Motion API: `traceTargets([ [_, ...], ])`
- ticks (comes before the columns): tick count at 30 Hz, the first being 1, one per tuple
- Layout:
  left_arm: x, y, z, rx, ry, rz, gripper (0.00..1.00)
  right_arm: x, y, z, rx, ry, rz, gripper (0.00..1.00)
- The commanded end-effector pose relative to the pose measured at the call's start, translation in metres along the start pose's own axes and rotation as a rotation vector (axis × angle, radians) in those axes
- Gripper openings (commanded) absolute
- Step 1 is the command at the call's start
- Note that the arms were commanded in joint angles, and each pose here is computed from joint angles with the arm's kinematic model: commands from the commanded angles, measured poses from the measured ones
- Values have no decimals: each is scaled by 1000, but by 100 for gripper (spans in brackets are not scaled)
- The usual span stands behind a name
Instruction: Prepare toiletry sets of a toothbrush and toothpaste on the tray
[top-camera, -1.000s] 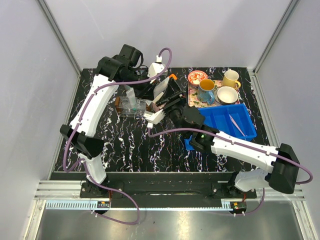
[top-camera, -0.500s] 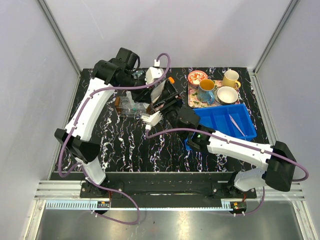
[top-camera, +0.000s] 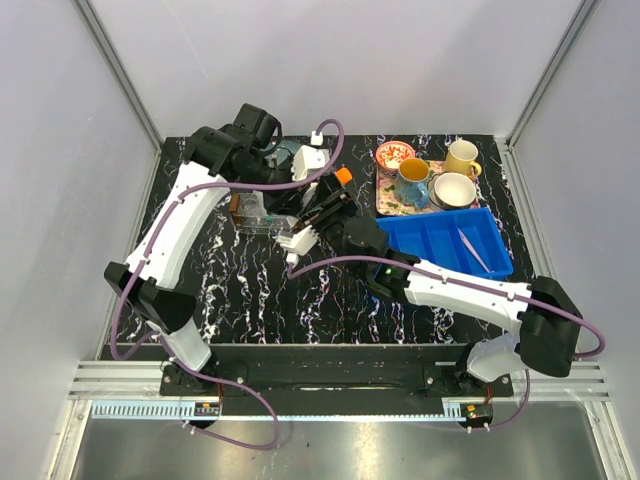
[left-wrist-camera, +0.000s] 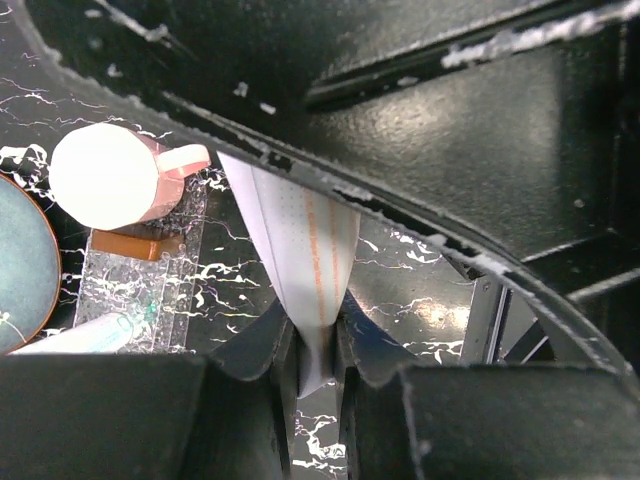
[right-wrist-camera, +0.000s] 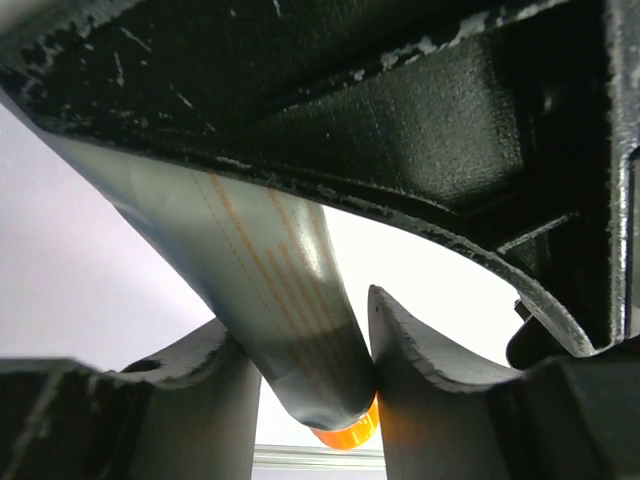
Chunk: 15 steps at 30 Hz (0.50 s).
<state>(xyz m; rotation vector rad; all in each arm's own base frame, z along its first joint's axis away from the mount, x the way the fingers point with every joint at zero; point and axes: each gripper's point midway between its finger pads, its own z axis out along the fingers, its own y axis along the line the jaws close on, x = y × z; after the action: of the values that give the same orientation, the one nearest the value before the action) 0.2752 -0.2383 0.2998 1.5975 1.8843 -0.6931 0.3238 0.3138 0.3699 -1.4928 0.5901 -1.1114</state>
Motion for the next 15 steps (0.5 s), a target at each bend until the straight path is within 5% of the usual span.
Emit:
traceTargets([
  [1, 3, -48, -25, 103, -7, 5, 0, 1, -18, 3, 40, -4, 49, 40],
  [7, 0, -45, -29, 82, -13, 26, 4, 5, -13, 2, 1, 9, 86, 17],
  [9, -5, -41, -31, 69, -24, 24, 16, 7, -14, 1, -7, 15, 105, 15],
  [13, -19, -29, -42, 30, -81, 20, 56, 11, -12, 0, -51, 28, 166, 8],
  [15, -28, -19, -55, -20, -134, 18, 63, 15, -11, 0, -83, 38, 216, 6],
])
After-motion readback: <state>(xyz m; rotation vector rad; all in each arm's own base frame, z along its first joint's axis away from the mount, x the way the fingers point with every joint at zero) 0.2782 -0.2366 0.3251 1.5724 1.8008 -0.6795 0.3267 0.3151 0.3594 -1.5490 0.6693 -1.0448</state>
